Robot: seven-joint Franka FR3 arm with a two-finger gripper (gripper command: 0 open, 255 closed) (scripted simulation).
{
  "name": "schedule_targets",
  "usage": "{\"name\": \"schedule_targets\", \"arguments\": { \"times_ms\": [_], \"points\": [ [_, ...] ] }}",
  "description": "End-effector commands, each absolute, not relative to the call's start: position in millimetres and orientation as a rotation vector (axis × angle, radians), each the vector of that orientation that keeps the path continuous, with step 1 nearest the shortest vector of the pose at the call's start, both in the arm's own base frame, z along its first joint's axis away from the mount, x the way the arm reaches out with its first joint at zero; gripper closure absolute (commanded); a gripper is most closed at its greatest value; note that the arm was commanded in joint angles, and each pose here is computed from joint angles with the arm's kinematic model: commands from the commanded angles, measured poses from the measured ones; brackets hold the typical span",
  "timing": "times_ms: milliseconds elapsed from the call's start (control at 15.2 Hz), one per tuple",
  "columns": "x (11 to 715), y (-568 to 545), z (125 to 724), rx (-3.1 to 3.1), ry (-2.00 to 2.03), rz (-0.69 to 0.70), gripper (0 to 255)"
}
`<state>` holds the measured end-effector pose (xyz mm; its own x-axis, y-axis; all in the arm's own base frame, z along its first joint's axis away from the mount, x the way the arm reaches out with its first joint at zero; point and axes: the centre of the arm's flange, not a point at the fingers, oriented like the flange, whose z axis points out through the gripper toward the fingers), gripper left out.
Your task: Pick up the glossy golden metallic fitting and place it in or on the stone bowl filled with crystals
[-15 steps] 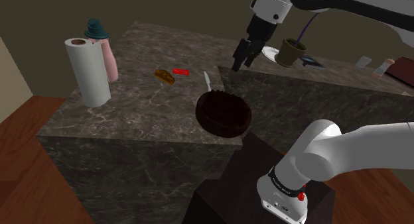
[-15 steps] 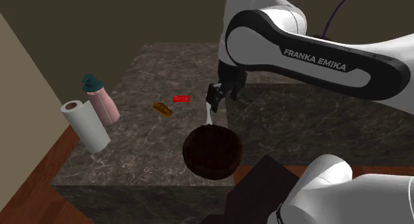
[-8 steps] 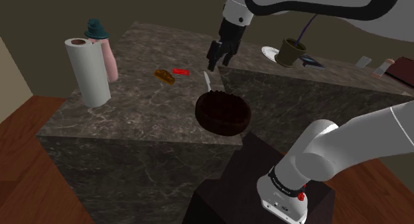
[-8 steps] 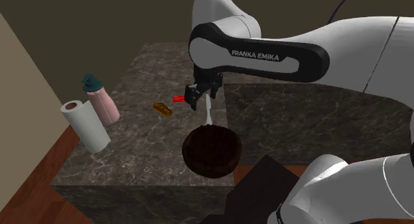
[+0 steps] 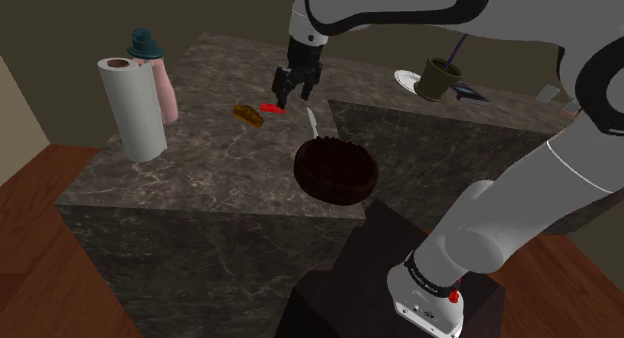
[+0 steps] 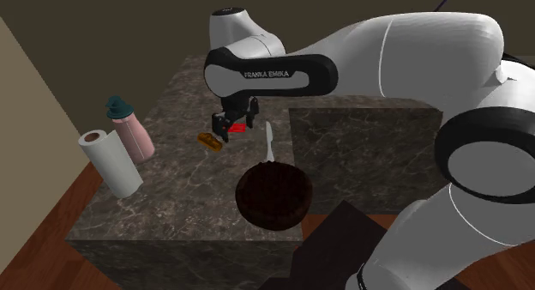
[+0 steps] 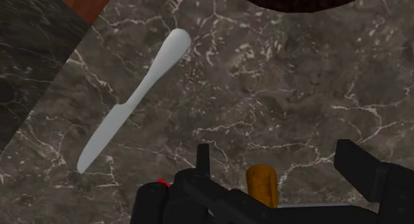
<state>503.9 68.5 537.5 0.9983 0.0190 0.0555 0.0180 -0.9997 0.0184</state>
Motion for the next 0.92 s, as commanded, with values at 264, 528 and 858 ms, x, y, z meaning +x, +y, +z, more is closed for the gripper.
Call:
{"name": "schedule_targets", "arguments": {
  "times_ms": [264, 528, 858],
  "points": [
    [577.1, 89.4, 506.0, 3.097, 0.037, 0.06, 0],
    [625.3, 102.1, 482.7, 3.08, 0.042, 0.042, 0],
    [648.5, 106.9, 455.5, 3.071, 0.045, 0.033, 0]
  ]
}}
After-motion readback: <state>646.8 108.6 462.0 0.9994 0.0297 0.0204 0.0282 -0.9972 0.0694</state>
